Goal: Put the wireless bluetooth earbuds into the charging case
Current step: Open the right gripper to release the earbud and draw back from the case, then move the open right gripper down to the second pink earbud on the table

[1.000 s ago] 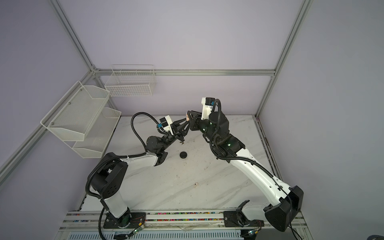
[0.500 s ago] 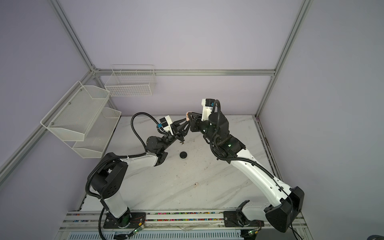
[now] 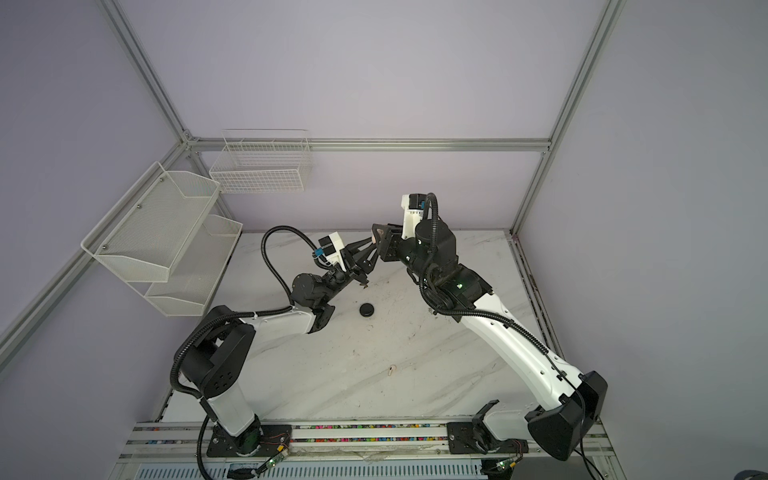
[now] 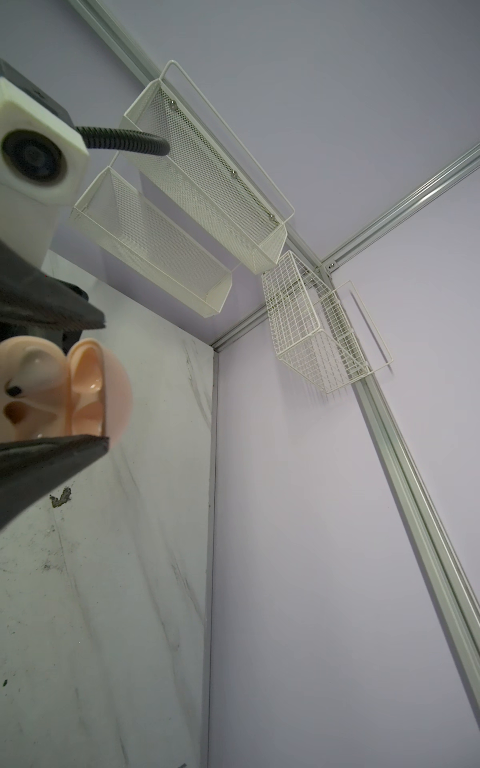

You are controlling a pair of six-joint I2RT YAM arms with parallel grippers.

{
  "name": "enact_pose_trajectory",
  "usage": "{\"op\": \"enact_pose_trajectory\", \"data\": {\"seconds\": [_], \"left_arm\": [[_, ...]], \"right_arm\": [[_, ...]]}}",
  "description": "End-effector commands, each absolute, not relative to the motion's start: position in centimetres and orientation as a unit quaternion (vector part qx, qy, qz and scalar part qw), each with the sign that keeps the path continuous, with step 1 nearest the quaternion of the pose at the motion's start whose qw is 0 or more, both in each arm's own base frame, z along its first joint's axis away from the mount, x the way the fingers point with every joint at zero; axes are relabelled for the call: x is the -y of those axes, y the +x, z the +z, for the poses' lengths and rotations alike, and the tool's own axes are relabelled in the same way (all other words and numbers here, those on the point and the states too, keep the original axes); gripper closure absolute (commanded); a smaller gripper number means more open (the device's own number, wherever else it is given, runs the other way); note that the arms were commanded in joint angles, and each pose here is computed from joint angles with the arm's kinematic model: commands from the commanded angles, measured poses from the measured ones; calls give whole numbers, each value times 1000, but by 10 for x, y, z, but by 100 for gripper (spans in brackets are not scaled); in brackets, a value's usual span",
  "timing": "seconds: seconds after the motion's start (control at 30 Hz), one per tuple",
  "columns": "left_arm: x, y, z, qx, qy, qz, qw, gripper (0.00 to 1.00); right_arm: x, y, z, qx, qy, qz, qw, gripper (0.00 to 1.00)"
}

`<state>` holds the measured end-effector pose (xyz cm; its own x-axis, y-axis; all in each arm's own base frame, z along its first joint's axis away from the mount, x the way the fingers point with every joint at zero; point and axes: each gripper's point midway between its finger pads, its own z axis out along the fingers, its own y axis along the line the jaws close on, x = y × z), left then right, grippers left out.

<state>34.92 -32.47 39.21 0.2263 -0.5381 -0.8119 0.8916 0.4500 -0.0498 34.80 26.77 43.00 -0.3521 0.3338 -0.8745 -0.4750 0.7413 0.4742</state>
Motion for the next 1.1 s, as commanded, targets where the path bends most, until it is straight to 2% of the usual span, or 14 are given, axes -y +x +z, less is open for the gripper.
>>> {"op": "enact_pose_trajectory", "data": {"seconds": [0.0, 0.13, 0.33, 0.6, 0.77, 1.07], "left_arm": [[310, 331, 411, -364, 219, -468, 775, 100], [312, 327, 405, -366, 233, -470, 768, 100], [313, 308, 384, -356, 318, -464, 746, 100], [298, 294, 359, -360, 389, -471, 705, 100], [298, 287, 351, -365, 406, -486, 682, 100], [300, 288, 347, -370, 412, -500, 666, 100]], "right_arm": [[-263, 343, 455, -731, -54, 353, 581, 55], [-263, 336, 463, -736, -68, 353, 574, 56], [-246, 307, 461, -745, -173, 280, 580, 61], [-241, 273, 423, -780, -252, 266, 507, 64], [-247, 266, 401, -790, -271, 275, 476, 56], [-252, 269, 378, -800, -282, 276, 453, 53]]}}
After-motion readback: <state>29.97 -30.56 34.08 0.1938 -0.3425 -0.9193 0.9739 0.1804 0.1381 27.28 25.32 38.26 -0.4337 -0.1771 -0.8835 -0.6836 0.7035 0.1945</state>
